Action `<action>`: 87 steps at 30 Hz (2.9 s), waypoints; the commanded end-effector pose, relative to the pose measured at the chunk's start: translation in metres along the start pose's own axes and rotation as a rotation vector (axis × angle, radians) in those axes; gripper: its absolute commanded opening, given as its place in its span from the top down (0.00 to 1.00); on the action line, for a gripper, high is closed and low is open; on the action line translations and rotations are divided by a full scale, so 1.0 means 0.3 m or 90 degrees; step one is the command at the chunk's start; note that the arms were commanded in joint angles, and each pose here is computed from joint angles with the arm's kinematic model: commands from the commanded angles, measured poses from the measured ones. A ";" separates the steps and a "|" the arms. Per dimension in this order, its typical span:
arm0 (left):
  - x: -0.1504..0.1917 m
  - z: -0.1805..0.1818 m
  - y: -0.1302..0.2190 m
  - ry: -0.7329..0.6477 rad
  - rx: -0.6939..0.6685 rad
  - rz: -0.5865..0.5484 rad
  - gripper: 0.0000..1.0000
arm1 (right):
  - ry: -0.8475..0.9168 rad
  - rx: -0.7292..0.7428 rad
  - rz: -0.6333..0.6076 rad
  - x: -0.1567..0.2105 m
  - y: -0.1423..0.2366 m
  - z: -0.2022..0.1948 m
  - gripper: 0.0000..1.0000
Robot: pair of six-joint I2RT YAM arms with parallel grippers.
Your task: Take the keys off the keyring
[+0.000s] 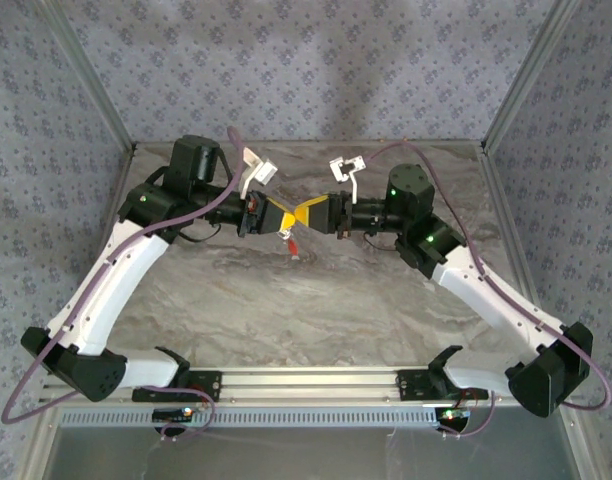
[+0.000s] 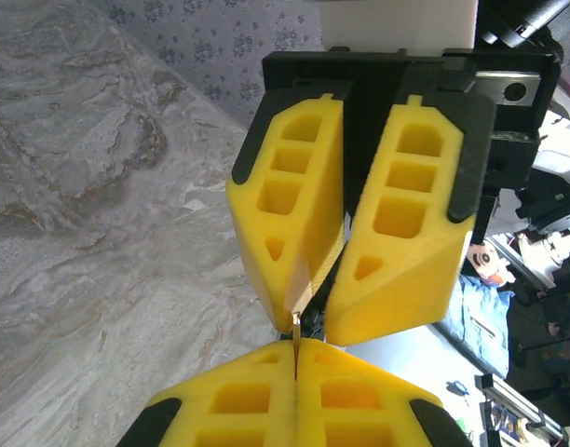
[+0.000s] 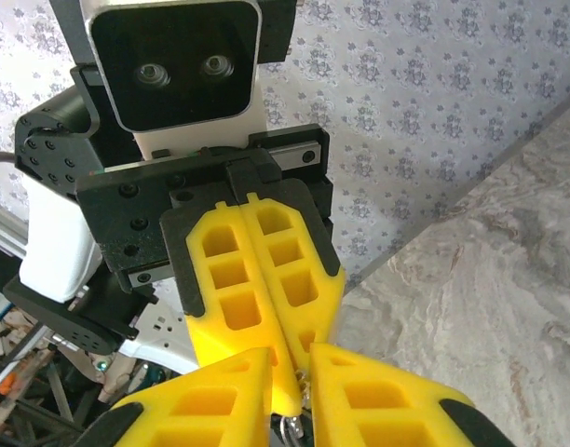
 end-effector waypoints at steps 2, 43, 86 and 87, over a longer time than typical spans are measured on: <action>-0.001 -0.028 0.005 -0.028 0.028 -0.007 1.00 | 0.023 -0.028 0.007 -0.021 -0.015 0.031 0.87; 0.004 0.045 0.085 0.033 -0.032 -0.170 0.42 | 0.078 0.079 -0.190 -0.049 0.123 0.060 1.00; -0.036 -0.015 0.011 -0.004 0.066 -0.150 1.00 | 0.078 0.057 -0.201 -0.038 0.120 0.064 1.00; -0.038 -0.020 0.014 -0.008 0.066 -0.153 1.00 | 0.077 0.058 -0.200 -0.037 0.122 0.063 1.00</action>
Point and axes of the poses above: each hand's point on the last joint's axis, 136 mm out from that joint toward the fingers, its own y axis back along the fingers, its own z axis along the line the jaws close on, x = y × z, the point moved 10 cm from there along y, back along the fingers, and after that the axes turned 1 degree about y, right-handed, at the moved point
